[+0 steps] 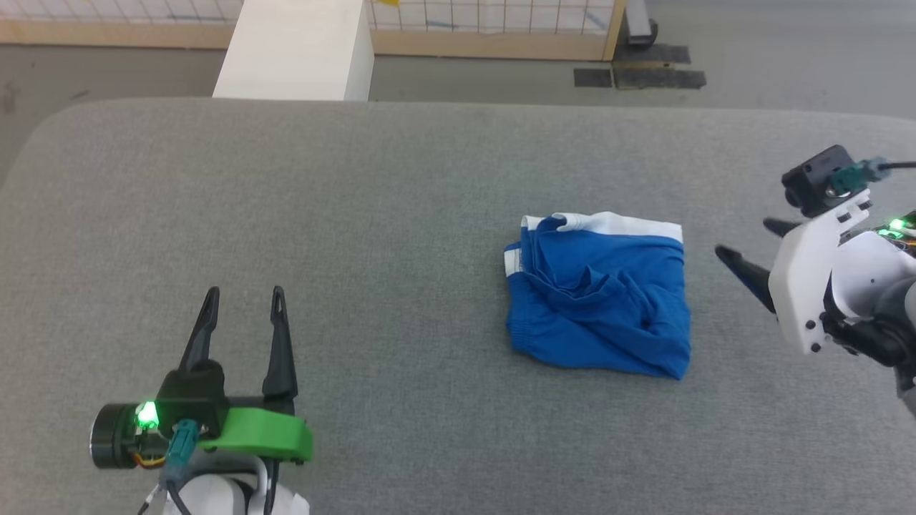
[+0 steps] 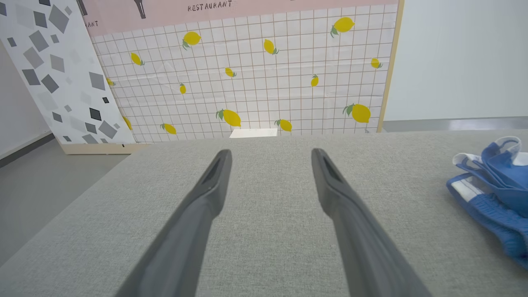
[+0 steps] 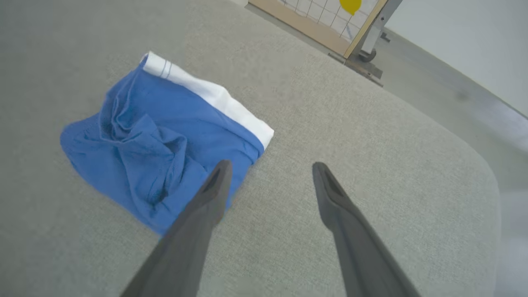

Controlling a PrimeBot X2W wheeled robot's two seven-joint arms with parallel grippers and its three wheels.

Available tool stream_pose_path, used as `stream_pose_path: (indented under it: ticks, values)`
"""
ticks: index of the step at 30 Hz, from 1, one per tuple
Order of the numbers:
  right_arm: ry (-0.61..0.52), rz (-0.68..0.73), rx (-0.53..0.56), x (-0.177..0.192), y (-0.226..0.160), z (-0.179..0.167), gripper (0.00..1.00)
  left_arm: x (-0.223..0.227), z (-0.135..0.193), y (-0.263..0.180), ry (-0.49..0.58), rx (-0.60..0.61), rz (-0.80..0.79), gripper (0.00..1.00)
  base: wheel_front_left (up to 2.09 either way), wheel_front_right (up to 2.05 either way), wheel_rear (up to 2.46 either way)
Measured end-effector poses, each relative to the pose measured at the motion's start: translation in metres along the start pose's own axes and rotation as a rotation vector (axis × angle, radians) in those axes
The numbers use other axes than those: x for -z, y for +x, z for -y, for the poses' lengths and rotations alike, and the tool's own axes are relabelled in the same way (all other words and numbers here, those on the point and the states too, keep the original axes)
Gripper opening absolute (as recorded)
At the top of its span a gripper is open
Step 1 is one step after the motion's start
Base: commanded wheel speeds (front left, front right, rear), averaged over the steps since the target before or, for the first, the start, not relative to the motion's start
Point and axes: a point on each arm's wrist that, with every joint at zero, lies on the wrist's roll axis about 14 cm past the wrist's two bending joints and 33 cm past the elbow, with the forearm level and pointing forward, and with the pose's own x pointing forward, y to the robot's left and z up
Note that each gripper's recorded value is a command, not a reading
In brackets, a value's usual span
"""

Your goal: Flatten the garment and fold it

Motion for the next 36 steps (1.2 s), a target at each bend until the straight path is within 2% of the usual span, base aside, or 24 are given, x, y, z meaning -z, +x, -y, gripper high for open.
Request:
stream_pose_path:
  ticks: [5,10,16,23,24,25,36]
  values:
    - [-0.015,-0.216,-0.098,0.024,0.018,-0.009,1.0,0.004,-0.003,0.007,-0.002,-0.015,-0.007,1.0,0.0,0.0,0.0]
    - [0.068,-0.403,-0.201,0.052,0.038,-0.023,1.0,0.013,-0.009,0.011,0.001,-0.035,-0.031,1.0,0.0,0.0,0.0]
    - [0.162,-0.5,-0.287,0.072,0.067,-0.042,1.0,0.022,-0.013,0.019,0.002,-0.05,-0.049,1.0,0.0,0.0,0.0]
    - [0.141,-0.55,-0.347,0.087,0.096,-0.062,1.0,0.036,-0.025,0.02,0.016,-0.083,-0.089,1.0,0.0,0.0,0.0]
    - [0.138,-0.551,-0.356,0.087,0.098,-0.064,0.47,0.038,-0.027,0.019,0.019,-0.088,-0.096,1.0,0.0,0.0,0.0]
    - [0.13,-0.549,-0.362,0.087,0.1,-0.065,0.0,0.04,-0.028,0.018,0.021,-0.093,-0.102,1.0,0.0,0.0,0.0]
    - [0.083,-0.377,-0.389,0.062,0.088,-0.077,0.0,0.033,-0.027,0.019,0.013,-0.092,-0.081,1.0,0.0,0.0,0.0]
